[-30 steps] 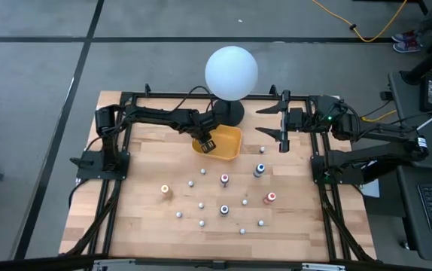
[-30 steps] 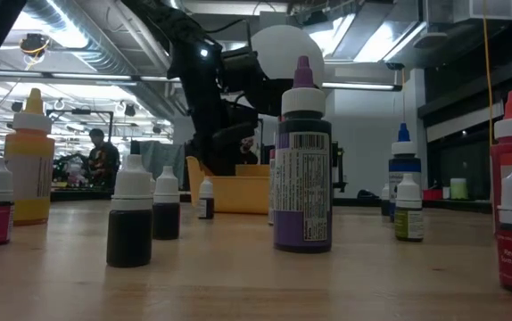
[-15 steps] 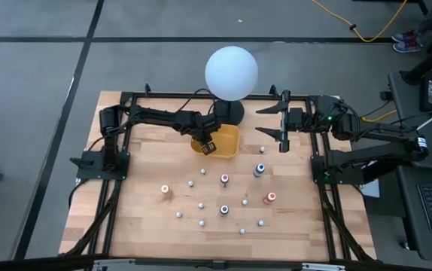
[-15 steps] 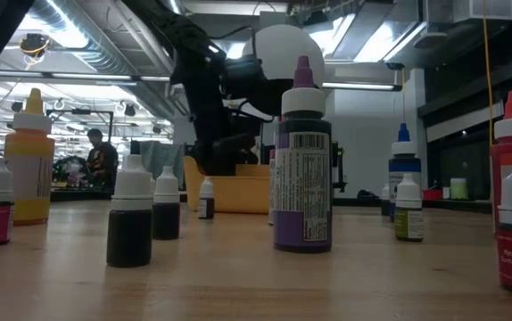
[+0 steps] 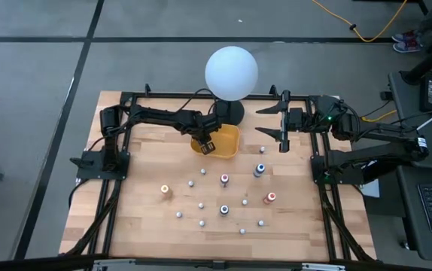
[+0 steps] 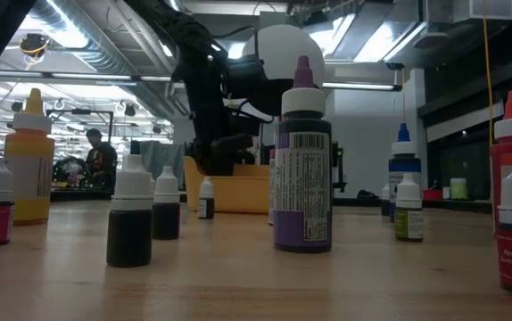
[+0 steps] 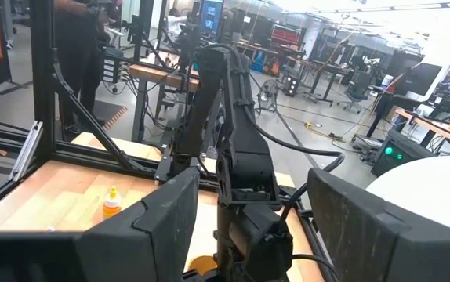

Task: Pick & Place food coloring
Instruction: Put the left small light blue food coloring bottle into the yellow bin, then put the left small green food coloring bottle into the yellow bin

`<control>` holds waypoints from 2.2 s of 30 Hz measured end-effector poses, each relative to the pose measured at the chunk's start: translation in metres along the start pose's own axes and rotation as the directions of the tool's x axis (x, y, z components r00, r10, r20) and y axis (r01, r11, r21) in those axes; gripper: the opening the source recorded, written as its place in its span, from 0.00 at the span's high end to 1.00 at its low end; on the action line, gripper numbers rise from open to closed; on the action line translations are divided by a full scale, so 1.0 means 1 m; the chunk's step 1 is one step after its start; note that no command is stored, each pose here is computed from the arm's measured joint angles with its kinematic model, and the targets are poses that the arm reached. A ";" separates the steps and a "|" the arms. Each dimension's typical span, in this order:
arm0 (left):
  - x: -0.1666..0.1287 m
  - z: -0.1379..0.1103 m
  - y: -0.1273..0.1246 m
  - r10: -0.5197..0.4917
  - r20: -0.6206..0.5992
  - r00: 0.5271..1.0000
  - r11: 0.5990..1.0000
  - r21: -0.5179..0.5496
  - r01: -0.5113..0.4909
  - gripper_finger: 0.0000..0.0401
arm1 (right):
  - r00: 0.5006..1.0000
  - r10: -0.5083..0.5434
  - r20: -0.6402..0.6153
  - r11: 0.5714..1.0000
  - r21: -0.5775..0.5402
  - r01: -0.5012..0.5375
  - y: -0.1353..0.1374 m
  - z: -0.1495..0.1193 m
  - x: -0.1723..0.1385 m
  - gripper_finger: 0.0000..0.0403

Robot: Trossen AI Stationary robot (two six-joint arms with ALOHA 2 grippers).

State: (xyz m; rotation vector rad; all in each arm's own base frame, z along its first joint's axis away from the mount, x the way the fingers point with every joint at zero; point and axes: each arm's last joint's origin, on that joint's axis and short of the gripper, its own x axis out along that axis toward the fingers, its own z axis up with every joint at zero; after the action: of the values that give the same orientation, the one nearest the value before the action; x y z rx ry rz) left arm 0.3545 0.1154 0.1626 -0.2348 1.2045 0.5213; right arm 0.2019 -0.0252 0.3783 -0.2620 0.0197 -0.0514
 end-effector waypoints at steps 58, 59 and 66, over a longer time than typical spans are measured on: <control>-0.143 -0.117 -0.126 -0.290 0.029 0.956 0.920 0.284 0.271 0.61 | 0.997 0.066 -0.041 0.998 0.003 -0.065 0.003 -0.005 0.000 0.40; -0.137 -0.116 -0.126 -0.280 0.009 0.960 0.921 0.285 0.266 0.60 | 0.997 0.066 -0.041 0.998 0.003 -0.066 0.003 -0.005 0.000 0.40; -0.095 -0.108 -0.129 -0.211 -0.101 0.972 0.939 0.255 0.230 0.51 | 0.996 0.071 -0.059 0.997 0.001 -0.071 0.004 -0.007 0.000 0.40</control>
State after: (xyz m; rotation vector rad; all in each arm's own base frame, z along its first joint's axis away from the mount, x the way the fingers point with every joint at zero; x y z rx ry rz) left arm 0.3051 -0.0680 0.2002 -0.1579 1.2852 0.1537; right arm 0.2018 -0.0232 0.3708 -0.2604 0.0881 0.0117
